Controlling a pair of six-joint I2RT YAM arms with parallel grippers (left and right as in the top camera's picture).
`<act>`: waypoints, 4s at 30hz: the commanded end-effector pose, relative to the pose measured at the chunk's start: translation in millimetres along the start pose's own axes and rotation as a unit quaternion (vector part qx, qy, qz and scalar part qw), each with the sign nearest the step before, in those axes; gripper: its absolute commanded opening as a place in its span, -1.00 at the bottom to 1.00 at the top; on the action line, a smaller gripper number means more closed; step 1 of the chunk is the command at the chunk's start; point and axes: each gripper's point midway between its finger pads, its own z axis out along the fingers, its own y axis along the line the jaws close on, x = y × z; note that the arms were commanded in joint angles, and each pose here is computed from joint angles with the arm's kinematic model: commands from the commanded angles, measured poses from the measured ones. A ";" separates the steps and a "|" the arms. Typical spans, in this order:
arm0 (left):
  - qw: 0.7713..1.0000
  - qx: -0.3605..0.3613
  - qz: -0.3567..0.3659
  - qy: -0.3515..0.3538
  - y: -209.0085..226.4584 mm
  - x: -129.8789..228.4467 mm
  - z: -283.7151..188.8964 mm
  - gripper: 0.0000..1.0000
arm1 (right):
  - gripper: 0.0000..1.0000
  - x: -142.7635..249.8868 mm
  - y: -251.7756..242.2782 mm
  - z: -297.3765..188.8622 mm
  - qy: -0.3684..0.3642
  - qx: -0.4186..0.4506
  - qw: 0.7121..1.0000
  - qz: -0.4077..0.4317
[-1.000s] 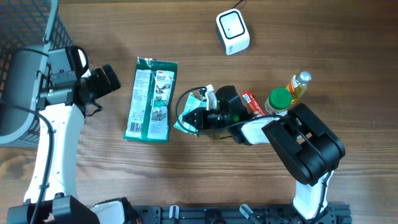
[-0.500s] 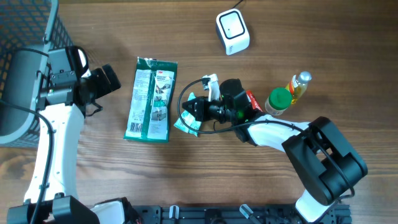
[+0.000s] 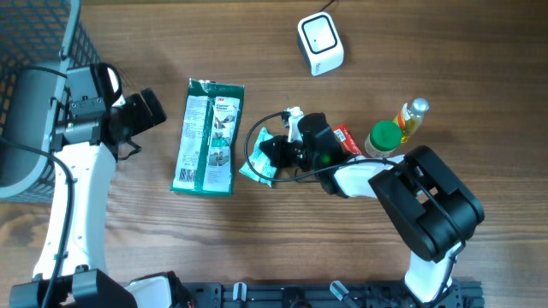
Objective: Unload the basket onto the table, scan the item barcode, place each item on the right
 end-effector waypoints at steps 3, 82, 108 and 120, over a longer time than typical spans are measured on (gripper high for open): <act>1.000 -0.001 0.005 -0.005 1.0 -3.1 -1.4 1.00 | -0.91 -60.6 50.1 -43.2 -0.070 -0.007 0.995 -0.068; 1.000 -0.001 0.005 -0.005 1.0 -3.1 -1.4 1.00 | -0.91 -14.4 16.4 -68.6 0.107 -0.023 0.985 -0.133; 1.000 -0.001 0.005 -0.005 1.0 -3.1 -1.4 1.00 | -0.91 -231.6 52.1 -254.5 0.023 0.404 0.765 -0.502; 1.000 -0.001 0.005 -0.005 1.0 -3.1 -1.4 1.00 | -0.91 -303.1 -37.4 -163.0 0.031 0.525 0.635 -0.566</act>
